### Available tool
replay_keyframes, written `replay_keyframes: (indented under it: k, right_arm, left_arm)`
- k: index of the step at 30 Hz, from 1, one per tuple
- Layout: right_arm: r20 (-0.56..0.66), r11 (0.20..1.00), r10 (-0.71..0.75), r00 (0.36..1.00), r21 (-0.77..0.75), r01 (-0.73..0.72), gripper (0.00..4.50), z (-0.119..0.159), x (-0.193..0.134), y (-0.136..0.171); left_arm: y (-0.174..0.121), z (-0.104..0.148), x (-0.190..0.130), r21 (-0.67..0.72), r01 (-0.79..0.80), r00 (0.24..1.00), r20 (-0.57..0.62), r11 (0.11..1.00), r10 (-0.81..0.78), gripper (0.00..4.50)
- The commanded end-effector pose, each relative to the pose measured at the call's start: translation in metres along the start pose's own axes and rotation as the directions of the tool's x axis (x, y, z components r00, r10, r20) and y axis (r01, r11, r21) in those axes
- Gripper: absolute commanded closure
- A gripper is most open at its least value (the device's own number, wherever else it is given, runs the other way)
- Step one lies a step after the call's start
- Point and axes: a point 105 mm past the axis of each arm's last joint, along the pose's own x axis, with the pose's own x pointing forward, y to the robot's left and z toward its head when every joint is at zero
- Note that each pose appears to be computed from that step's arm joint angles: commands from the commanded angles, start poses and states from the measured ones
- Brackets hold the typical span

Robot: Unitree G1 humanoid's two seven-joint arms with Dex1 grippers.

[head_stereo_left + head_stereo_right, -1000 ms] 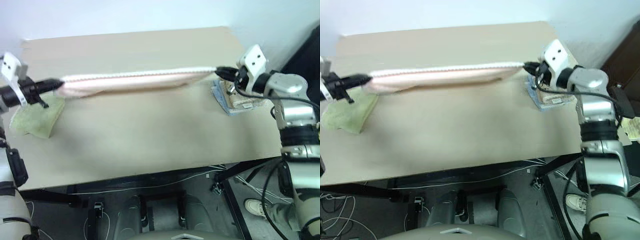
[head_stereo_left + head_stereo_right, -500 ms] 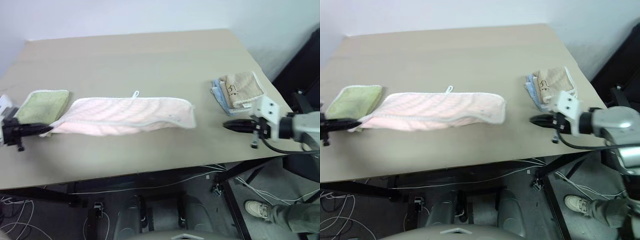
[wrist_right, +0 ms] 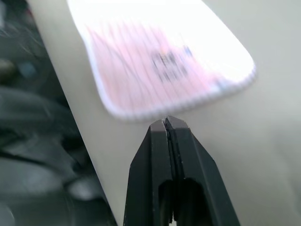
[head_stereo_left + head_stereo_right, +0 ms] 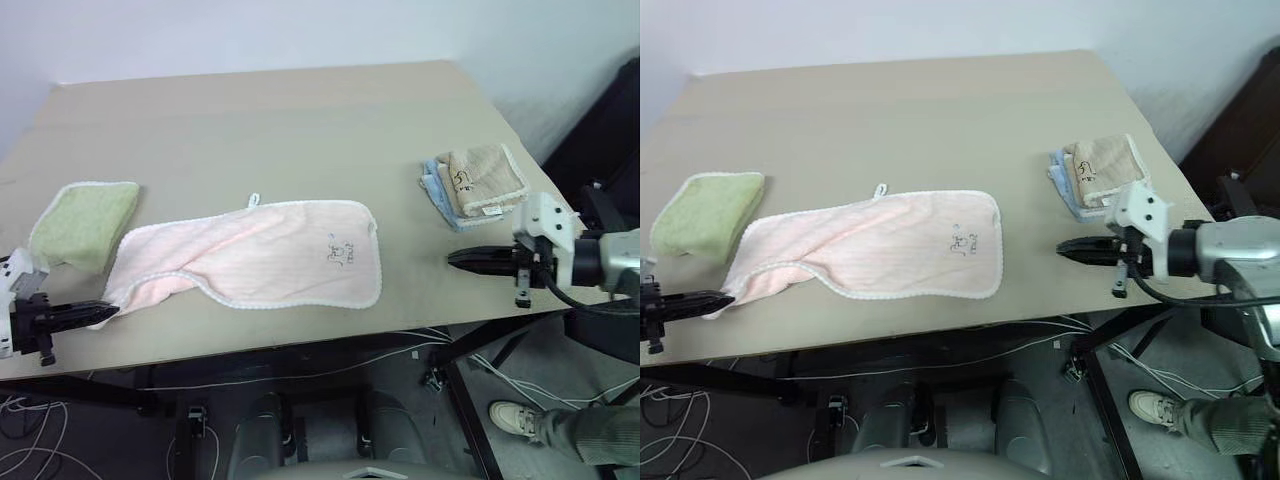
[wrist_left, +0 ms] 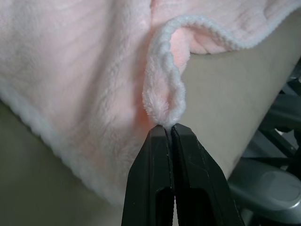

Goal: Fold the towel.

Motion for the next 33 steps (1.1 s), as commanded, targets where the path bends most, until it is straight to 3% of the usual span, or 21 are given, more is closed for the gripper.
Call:
replay_keyframes:
  k: [1, 7, 17, 28, 32, 33]
  right_arm:
    - [0.025, 0.995, 0.073, 0.997, -0.065, -0.072, 3.26, 0.006, 0.018, 0.014]
    - [0.043, 0.980, 0.115, 0.992, -0.168, -0.106, 1.28, -0.008, 0.055, 0.034]
    - [0.027, 0.990, 0.022, 0.999, -0.141, -0.018, 1.28, -0.035, 0.088, 0.026]
    - [-0.024, 0.986, 0.079, 0.997, -0.145, -0.082, 1.28, -0.061, 0.103, 0.038]
    - [-0.054, 0.985, 0.040, 0.998, -0.164, -0.048, 1.28, -0.066, 0.111, 0.028]
    - [-0.061, 0.986, 0.030, 0.998, -0.162, -0.040, 1.46, -0.068, 0.112, 0.026]
  left_arm:
    - [0.000, 0.012, 0.001, 0.045, -0.010, 1.000, 0.012, 0.999, 0.010, 4.50]
    - [0.002, 0.018, 0.005, 0.063, -0.018, 1.000, 0.012, 0.998, 0.018, 4.50]
    - [0.007, 0.025, 0.010, 0.091, -0.036, 0.999, 0.010, 0.995, 0.035, 4.50]
    - [0.008, 0.025, 0.006, 0.101, -0.064, 0.998, 0.002, 0.993, 0.064, 4.50]
    - [0.010, 0.025, 0.004, 0.103, -0.082, 0.997, 0.001, 0.991, 0.082, 4.50]
    - [0.010, 0.024, 0.004, 0.103, -0.083, 0.996, 0.000, 0.991, 0.084, 4.50]
